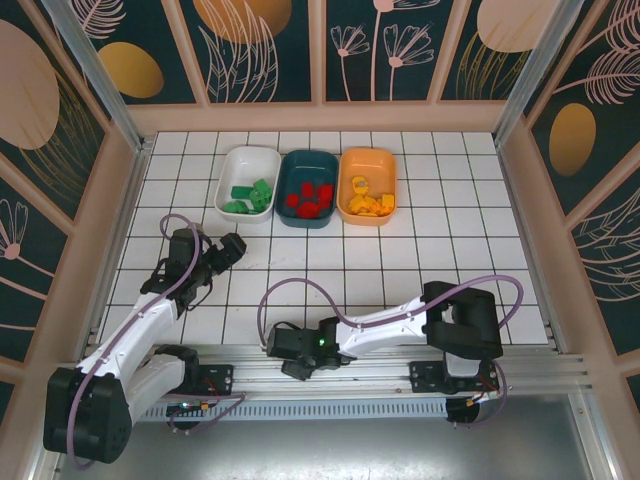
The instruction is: Sort the legos into containers by color
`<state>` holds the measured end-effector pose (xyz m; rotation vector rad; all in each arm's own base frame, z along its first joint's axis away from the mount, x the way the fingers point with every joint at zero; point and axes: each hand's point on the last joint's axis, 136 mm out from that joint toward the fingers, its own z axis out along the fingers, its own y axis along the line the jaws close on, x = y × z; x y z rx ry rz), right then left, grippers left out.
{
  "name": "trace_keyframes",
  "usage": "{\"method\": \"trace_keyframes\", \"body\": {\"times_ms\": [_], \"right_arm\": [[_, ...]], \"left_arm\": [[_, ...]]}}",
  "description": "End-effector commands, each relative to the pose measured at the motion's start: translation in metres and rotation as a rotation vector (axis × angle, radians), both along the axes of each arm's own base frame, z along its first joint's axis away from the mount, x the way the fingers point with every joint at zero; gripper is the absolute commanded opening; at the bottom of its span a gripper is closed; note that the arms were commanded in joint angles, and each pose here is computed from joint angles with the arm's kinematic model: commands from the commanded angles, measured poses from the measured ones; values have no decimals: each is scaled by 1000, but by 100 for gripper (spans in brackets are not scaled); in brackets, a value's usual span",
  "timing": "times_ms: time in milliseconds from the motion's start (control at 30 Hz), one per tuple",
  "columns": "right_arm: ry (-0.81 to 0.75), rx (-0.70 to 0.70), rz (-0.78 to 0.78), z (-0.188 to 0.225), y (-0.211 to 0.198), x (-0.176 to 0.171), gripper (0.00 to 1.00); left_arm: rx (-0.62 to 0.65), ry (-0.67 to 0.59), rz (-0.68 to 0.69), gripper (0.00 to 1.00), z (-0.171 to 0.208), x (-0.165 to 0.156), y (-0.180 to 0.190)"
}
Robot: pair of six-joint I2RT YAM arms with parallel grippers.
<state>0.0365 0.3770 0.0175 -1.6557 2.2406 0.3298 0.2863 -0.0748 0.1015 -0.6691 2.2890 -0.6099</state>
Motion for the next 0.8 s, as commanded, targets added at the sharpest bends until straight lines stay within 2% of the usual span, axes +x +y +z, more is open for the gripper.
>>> {"method": "trace_keyframes", "body": {"times_ms": [0,233,367,767], "right_arm": [[-48,76,30,19,20,7,52],[-40,119,67,20,37,11,52],[-27,88,65,7,33,15,51],[60,77,108,-7,31,-5,47]], "left_arm": [[21,-5,5,98,2,0,4],[21,-2,5,99,1,0,4],[31,-1,3,99,3,1,5],[14,-4,-4,99,4,2,2]]}}
